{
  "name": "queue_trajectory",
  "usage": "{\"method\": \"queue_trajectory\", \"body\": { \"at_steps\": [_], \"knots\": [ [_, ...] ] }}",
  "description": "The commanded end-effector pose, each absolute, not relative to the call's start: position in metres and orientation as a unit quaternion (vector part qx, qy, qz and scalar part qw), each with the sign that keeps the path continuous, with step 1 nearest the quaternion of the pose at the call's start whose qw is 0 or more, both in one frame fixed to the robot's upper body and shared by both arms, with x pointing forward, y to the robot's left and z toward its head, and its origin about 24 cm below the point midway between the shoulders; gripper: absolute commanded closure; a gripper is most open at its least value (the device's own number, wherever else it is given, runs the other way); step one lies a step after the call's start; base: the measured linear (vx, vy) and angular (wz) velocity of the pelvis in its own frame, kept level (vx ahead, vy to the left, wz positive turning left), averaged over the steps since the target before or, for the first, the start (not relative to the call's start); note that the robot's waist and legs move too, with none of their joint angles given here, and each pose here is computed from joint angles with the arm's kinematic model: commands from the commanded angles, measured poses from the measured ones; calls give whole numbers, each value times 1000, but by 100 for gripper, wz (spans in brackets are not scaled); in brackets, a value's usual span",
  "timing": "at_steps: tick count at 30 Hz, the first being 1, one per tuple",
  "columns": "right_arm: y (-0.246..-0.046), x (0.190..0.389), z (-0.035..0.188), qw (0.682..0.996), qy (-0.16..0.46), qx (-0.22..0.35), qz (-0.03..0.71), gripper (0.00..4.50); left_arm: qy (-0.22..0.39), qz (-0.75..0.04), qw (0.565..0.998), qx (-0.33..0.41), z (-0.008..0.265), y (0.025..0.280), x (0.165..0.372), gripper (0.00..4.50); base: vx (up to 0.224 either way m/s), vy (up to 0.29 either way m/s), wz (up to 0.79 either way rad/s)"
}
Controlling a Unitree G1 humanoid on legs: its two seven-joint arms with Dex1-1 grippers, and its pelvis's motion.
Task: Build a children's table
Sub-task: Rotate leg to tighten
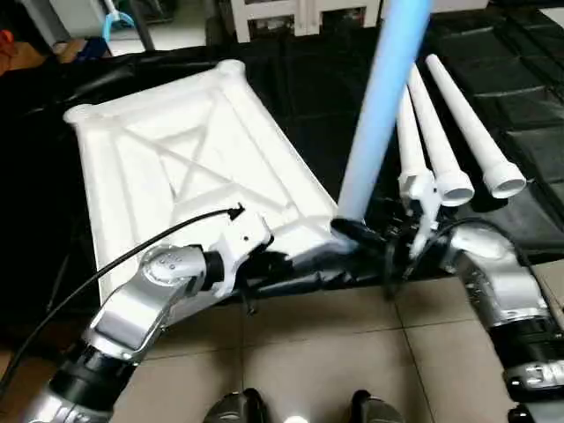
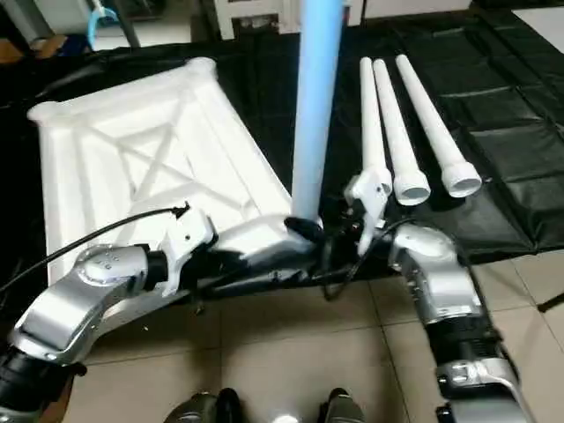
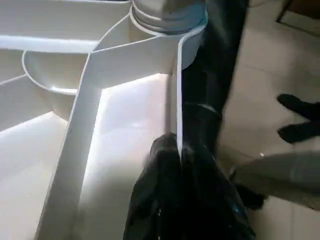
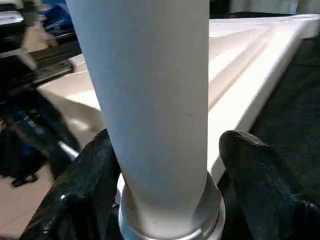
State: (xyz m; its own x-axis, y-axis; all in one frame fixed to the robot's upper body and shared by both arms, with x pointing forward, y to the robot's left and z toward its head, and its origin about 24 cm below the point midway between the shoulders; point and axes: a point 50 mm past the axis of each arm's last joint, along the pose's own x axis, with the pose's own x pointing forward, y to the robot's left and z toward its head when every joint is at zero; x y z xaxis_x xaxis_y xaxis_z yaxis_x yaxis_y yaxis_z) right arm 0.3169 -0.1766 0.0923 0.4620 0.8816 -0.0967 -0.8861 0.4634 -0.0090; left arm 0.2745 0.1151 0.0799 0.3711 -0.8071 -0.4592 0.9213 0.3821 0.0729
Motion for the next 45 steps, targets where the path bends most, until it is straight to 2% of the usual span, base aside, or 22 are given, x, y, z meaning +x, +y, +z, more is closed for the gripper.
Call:
{"method": "queue_trajectory", "body": {
  "at_steps": [1, 10, 12, 17, 20, 24, 25, 29, 32, 33, 34, 36, 39, 41, 45],
  "knots": [
    [-178, 318, 103, 851, 22, -33, 524, 125, 233, -564, 777, 153, 59, 113, 260, 450, -52, 8, 1],
    [-181, 324, 110, 852, 10, -19, 523, 198, 236, -565, 776, 151, 61, 113, 260, 450, -6, 1, 0],
    [-181, 325, 110, 855, 8, -17, 519, 229, 236, -565, 776, 151, 61, 114, 260, 450, 0, 0, 0],
    [-183, 326, 106, 863, 14, -24, 504, 246, 238, -565, 775, 151, 61, 114, 260, 450, 0, 0, 0],
    [-187, 330, 99, 884, 22, -39, 465, 250, 238, -563, 777, 149, 60, 113, 260, 450, 0, 0, 0],
    [-184, 341, 77, 931, 66, -43, 357, 253, 233, -517, 811, 146, 59, 108, 274, 450, 0, 0, 0],
    [-184, 341, 77, 931, 66, -43, 357, 255, 233, -517, 811, 146, 59, 108, 274, 450, 0, 0, 0],
    [-157, 351, 55, 963, 94, -36, 249, 257, 194, -404, 885, 126, 66, 91, 307, 450, 0, 0, 0],
    [-153, 352, 52, 968, 96, -41, 229, 257, 181, -383, 898, 119, 68, 88, 313, 450, 0, 0, 0],
    [-146, 356, 51, 978, 90, -34, 187, 257, 168, -354, 913, 111, 71, 84, 320, 450, 0, 0, 0],
    [-130, 360, 50, 988, 77, -25, 129, 257, 154, -315, 932, 95, 75, 74, 330, 450, 0, 0, 0],
    [-119, 363, 53, 992, 64, -23, 106, 257, 148, -294, 940, 89, 77, 69, 335, 450, 0, 0, 0],
    [-109, 364, 59, 993, 41, -16, 107, 258, 149, -292, 940, 91, 77, 67, 336, 450, 0, 0, 0],
    [-98, 366, 67, 991, 17, 27, 134, 258, 151, -291, 940, 93, 75, 67, 335, 450, 0, 0, 0],
    [-93, 366, 71, 985, 4, 37, 166, 258, 151, -290, 940, 94, 74, 70, 335, 450, 0, 0, 0]
  ]
}}
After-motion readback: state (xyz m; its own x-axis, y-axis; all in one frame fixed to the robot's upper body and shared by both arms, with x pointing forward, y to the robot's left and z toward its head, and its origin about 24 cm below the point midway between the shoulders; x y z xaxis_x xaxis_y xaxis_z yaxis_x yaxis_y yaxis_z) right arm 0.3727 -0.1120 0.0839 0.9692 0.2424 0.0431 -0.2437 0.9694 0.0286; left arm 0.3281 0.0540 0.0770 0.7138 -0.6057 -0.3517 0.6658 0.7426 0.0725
